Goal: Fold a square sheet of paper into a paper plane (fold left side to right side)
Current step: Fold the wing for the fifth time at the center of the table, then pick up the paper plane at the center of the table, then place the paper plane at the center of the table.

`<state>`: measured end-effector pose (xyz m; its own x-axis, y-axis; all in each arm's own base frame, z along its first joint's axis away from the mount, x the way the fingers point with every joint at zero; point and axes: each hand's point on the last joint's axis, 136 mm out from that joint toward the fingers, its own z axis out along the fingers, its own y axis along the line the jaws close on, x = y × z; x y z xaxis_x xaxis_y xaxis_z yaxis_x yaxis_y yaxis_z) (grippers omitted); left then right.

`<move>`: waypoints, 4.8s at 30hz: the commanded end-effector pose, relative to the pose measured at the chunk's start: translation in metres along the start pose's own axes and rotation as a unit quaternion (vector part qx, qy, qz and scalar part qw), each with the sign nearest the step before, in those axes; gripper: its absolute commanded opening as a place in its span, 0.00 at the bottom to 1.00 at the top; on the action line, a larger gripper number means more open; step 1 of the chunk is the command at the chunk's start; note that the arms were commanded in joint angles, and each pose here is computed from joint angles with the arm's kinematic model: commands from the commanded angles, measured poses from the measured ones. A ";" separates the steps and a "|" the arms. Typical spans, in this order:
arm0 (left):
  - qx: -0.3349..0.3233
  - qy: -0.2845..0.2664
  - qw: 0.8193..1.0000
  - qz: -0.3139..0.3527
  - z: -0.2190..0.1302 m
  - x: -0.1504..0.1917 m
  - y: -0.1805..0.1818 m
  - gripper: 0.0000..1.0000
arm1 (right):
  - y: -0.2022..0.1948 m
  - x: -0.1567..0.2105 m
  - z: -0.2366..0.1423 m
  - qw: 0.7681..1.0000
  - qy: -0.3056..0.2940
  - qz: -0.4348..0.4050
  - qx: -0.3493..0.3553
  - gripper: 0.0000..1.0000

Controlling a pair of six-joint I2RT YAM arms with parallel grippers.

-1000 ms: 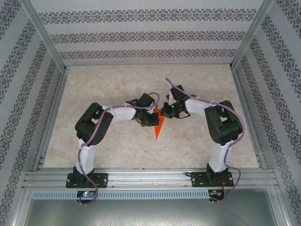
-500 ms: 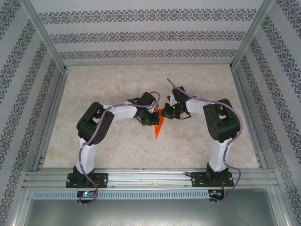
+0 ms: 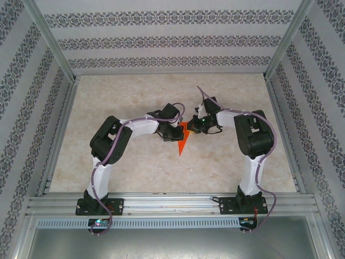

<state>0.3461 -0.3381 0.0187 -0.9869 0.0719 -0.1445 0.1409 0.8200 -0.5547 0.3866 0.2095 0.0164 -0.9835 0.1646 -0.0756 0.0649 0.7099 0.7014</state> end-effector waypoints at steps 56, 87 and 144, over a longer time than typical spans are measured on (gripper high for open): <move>-0.105 -0.338 0.931 -0.087 -0.225 0.020 0.120 0.58 | 0.048 0.048 -0.034 0.912 -0.104 -0.047 0.393 0.67; -0.124 -0.327 0.934 -0.080 -0.240 0.035 0.128 0.65 | 0.049 0.044 -0.022 0.904 -0.102 -0.059 0.410 0.00; -0.109 -0.405 0.900 -0.116 -0.296 0.050 0.131 0.86 | 0.093 0.015 0.048 0.986 -0.079 -0.135 -0.052 0.00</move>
<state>0.2859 -0.0615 0.1809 -0.6117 -0.4689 -0.6371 -0.1683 0.8641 -0.4744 0.3828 0.3168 0.0579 -0.9210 0.0658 -0.3840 -0.2457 0.6668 0.7036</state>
